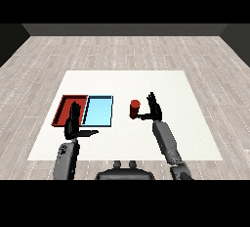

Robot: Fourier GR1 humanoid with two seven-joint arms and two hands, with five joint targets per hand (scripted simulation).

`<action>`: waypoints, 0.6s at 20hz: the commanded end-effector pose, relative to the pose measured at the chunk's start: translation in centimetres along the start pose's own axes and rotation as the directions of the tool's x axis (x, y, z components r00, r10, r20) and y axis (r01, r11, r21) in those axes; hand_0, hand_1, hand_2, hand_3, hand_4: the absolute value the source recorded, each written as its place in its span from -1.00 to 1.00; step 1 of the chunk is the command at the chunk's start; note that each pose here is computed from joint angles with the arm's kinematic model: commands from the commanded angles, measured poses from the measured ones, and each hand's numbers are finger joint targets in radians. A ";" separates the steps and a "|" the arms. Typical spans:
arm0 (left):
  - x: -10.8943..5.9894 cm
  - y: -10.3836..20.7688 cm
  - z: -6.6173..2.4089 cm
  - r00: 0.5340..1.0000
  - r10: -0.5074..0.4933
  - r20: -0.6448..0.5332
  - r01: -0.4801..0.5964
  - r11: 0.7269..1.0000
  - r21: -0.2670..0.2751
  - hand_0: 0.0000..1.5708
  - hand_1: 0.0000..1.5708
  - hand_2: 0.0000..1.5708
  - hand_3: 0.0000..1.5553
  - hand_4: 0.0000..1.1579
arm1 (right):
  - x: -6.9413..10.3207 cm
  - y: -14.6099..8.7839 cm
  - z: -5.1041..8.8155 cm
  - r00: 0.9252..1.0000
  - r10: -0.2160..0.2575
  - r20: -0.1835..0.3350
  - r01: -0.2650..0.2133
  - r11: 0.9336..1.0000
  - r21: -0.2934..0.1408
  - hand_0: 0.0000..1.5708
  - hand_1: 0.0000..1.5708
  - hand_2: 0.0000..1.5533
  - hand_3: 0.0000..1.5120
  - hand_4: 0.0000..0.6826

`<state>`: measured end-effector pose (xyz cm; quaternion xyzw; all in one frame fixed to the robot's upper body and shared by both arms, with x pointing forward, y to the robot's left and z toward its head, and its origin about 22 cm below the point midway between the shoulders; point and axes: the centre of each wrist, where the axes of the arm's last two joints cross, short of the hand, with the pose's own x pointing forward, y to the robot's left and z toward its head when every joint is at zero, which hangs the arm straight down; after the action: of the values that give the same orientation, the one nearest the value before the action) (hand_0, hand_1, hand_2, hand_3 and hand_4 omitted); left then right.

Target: Pick the red can and put it in the red box

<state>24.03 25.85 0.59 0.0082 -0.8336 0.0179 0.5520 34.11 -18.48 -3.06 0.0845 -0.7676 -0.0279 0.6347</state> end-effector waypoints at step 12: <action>-0.6 0.6 3.17 1.000 -0.001 -0.003 0.001 1.000 0.021 -1.00 -1.00 -1.00 -1.00 -1.00 | -3.6 1.8 -0.2 0.997 -0.073 -0.019 0.072 0.997 -0.021 -1.00 -1.00 -1.00 -1.00 -1.00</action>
<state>23.03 25.22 0.65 0.0074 -0.8328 0.0197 0.5531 34.83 -16.58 -5.60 0.1043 -0.7598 -0.0472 0.6400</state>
